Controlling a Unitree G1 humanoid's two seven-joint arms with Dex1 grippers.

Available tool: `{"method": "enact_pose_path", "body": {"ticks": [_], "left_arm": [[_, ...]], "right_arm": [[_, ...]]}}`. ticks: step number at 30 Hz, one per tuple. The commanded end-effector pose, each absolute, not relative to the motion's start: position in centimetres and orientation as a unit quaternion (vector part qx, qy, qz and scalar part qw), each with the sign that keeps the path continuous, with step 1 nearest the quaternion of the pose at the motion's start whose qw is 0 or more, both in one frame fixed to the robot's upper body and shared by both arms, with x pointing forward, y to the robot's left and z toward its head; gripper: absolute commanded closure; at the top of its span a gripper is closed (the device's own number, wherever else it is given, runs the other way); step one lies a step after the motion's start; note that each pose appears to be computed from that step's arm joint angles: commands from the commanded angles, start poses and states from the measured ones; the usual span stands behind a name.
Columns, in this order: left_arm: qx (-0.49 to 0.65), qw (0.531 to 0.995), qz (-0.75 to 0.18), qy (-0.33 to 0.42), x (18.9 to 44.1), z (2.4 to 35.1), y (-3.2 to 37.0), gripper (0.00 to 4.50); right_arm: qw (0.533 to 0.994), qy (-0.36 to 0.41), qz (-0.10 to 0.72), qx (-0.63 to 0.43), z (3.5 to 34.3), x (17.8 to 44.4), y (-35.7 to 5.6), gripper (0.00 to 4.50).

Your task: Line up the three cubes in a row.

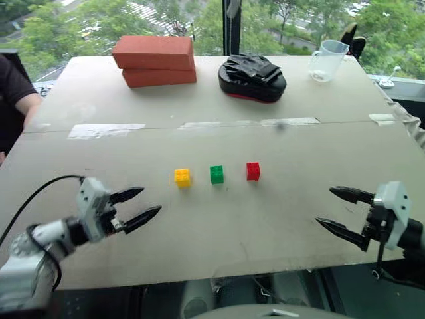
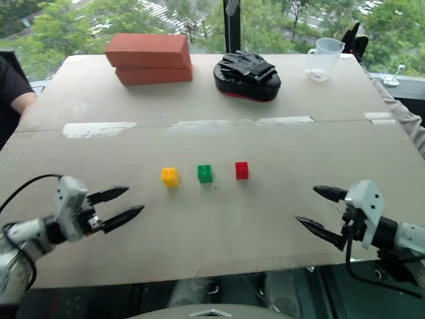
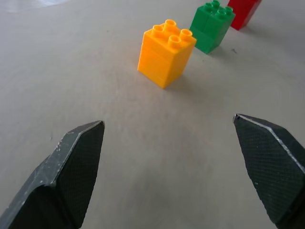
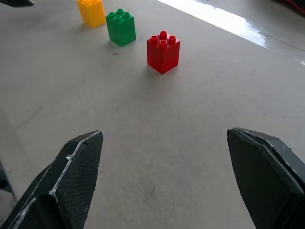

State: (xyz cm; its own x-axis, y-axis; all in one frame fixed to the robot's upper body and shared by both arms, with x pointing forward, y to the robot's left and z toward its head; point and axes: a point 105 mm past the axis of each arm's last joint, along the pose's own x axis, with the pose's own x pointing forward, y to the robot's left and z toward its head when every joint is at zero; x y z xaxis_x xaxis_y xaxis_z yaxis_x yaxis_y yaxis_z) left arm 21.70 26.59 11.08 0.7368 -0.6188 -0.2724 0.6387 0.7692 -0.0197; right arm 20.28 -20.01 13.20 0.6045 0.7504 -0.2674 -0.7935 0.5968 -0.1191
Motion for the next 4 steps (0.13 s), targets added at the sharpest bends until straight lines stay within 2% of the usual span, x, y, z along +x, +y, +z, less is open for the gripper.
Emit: {"method": "enact_pose_path", "body": {"ticks": [1,4], "left_arm": [[0.040,0.947,-0.285,0.140,19.9,11.7,27.4,0.08],[0.025,0.948,-0.281,0.144,19.1,11.5,27.6,0.08]], "right_arm": [[0.891,0.104,0.425,-0.124,13.0,19.1,-21.4,0.22],[0.892,0.124,0.418,-0.121,11.9,18.1,-22.3,0.22]]}}
